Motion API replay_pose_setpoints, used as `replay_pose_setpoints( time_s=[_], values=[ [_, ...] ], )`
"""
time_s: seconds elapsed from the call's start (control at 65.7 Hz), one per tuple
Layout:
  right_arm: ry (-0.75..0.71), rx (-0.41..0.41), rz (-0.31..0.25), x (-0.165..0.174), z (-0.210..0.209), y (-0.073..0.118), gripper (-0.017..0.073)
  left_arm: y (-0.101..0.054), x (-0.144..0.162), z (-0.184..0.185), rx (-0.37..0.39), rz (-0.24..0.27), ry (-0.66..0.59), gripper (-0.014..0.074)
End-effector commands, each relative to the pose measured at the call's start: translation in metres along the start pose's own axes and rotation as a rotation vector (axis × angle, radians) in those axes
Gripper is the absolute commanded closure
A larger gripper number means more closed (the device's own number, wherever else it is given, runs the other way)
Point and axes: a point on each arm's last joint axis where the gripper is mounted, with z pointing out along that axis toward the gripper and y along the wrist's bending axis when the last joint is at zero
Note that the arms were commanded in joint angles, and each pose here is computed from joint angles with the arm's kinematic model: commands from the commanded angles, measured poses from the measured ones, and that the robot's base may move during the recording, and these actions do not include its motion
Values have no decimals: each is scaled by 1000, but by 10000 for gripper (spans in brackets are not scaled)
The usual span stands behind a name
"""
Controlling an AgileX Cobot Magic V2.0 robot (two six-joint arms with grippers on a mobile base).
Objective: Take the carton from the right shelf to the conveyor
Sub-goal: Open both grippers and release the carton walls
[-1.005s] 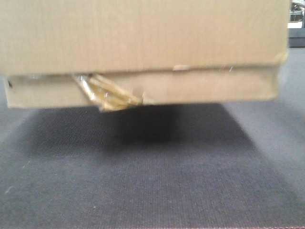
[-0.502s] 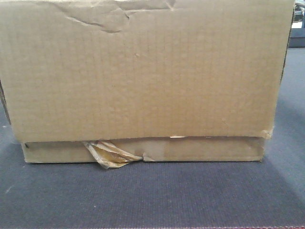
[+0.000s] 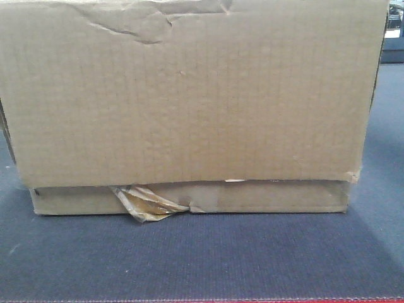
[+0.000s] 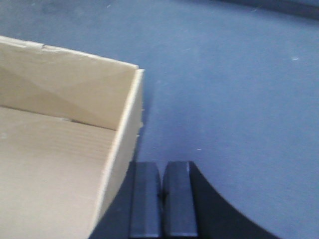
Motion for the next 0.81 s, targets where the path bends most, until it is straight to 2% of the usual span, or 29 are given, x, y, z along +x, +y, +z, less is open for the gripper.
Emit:
replay_pose_setpoints(
  time_s=[0.0, 0.152, 0.259, 0.365, 0.609, 0.792],
  values=[
    [-2, 53, 13, 7, -10, -13, 623, 10, 7, 0, -15, 6, 33, 576],
    [33, 121, 94, 34, -7, -36, 629, 26, 27, 15, 3, -11, 110, 576],
    [61, 157, 120, 60, -5, -45, 629, 39, 47, 25, -1, -53, 130, 576],
    [62, 162, 122, 83, -4, -44, 629, 49, 73, 30, -28, -68, 123, 576],
    [21, 155, 113, 141, -4, -37, 629, 47, 140, 22, -3, -56, 48, 576],
    [-39, 152, 106, 183, -13, -30, 629, 43, 197, 6, 26, -49, -63, 576]
  ],
)
